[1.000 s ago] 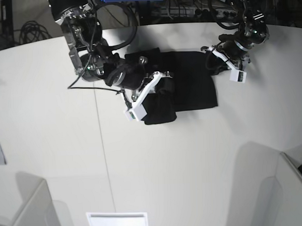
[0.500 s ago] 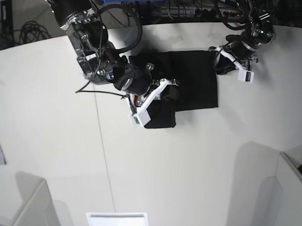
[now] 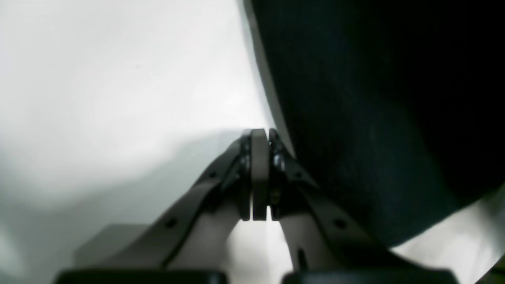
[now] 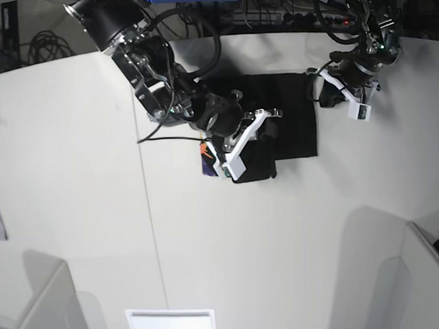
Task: Fold the T-shirt properly
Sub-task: 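Lay the held end over the strip's middle with the right gripper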
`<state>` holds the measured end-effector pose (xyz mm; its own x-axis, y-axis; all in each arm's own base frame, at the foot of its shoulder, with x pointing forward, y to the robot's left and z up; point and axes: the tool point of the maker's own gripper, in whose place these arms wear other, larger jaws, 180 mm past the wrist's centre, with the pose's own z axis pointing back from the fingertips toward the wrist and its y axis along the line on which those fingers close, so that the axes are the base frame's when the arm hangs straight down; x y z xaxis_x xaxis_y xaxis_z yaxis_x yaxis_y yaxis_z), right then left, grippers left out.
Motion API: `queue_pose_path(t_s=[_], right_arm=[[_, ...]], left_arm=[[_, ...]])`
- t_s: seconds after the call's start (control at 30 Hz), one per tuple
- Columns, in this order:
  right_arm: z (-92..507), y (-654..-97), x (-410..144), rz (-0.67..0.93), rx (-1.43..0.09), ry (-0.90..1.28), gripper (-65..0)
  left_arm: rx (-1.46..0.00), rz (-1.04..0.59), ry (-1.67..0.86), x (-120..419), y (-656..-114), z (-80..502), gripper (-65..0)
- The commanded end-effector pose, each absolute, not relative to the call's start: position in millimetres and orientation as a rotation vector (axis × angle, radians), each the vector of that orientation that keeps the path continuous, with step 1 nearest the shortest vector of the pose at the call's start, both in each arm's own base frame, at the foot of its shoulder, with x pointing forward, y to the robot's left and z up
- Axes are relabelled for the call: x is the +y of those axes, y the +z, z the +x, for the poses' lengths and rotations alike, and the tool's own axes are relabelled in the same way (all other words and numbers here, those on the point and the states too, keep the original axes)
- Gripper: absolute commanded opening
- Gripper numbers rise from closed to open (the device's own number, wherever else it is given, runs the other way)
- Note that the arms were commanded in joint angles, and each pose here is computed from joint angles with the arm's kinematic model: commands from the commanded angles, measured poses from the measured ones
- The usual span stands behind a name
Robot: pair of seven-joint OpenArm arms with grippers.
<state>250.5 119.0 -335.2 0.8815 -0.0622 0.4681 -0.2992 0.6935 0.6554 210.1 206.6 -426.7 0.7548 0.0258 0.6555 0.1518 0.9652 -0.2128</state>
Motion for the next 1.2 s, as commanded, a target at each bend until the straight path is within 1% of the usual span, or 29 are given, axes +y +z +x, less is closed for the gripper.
queue_pose_path(t_s=[0.0,0.4,0.53,0.63,0.83,0.93,1.07,1.17], right_arm=[[257.7,-319.3,126.1,0.841,-0.526,0.141,-65.0],[256.7,-315.7,130.2,0.853,-0.530,0.149,-65.0],[248.1,-308.2,149.0,0.870,-0.528,0.230,-65.0],[249.3,-307.1,149.8,0.871,-0.532,0.233,-65.0],[247.8,-324.0,149.2,0.844,-0.491,0.223,-65.0],[251.2,-323.2,149.6,0.840,-0.496,0.228,-65.0],[251.7,-322.9,149.6,0.840,-0.498,0.229,-65.0],[251.6,-323.0,150.0,0.840,-0.497,0.228,-65.0]], left_arm=[[-0.727,-0.239,-0.085,214.4,-420.9,212.3,-65.0],[-0.726,-0.236,-0.089,216.0,-420.9,213.7,-65.0],[-0.727,-0.235,-0.088,216.6,-420.7,213.7,-65.0],[-0.727,-0.235,-0.088,216.6,-420.7,213.7,-65.0],[-0.725,-0.235,-0.088,216.5,-421.0,212.7,-65.0],[-0.726,-0.232,-0.091,217.1,-419.9,211.9,-65.0],[-0.717,-0.209,-0.106,227.4,-418.9,210.9,-65.0],[-0.723,-0.160,-0.055,253.3,-414.0,201.9,-65.0]])
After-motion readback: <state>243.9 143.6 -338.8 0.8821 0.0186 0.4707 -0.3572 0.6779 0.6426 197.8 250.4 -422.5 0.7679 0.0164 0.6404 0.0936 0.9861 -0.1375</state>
